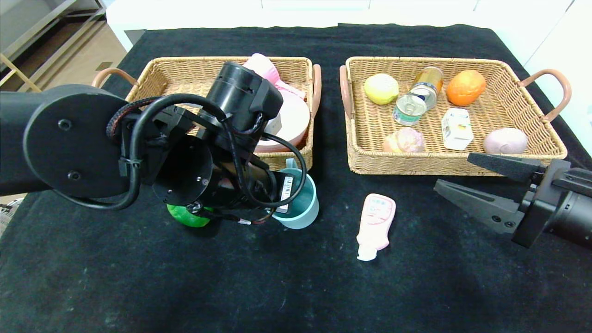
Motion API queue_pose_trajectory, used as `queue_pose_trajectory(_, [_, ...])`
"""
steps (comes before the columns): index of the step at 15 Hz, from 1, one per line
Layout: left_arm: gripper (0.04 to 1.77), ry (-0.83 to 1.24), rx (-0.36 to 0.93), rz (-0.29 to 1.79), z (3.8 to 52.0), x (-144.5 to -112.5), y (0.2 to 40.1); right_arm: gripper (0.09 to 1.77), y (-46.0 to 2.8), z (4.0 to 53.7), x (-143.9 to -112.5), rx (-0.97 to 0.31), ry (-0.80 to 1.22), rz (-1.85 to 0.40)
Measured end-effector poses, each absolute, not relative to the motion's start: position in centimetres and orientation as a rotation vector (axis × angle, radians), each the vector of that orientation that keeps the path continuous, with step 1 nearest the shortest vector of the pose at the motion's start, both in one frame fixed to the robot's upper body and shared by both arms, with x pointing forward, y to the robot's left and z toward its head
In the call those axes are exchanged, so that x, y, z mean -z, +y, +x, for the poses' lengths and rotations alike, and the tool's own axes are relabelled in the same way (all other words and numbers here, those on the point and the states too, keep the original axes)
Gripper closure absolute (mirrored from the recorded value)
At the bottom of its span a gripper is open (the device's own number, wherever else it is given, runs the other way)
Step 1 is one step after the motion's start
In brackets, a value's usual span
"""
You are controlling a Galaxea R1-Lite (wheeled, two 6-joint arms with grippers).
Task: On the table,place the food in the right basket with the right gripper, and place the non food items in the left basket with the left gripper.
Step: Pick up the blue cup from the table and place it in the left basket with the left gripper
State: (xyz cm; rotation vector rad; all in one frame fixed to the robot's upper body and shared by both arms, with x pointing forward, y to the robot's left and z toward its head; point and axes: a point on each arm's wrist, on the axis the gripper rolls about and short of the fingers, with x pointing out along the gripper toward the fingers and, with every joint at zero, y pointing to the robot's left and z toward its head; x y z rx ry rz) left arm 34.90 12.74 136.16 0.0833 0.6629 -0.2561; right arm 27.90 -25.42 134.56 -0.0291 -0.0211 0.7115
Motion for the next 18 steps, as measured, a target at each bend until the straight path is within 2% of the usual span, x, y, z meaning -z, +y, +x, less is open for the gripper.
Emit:
queue_pose_trajectory(9, [1.63, 0.666, 0.252, 0.089, 34.6, -136.3, 13.0, 0.15, -25.4, 27.9, -134.6, -0.712, -0.02, -0.03])
queue_pose_trajectory(18, [1.63, 0.564, 0.32, 0.018, 31.5, -140.6, 15.9, 0.15, -25.4, 27.9, -134.5, -0.713, -0.016, -0.031])
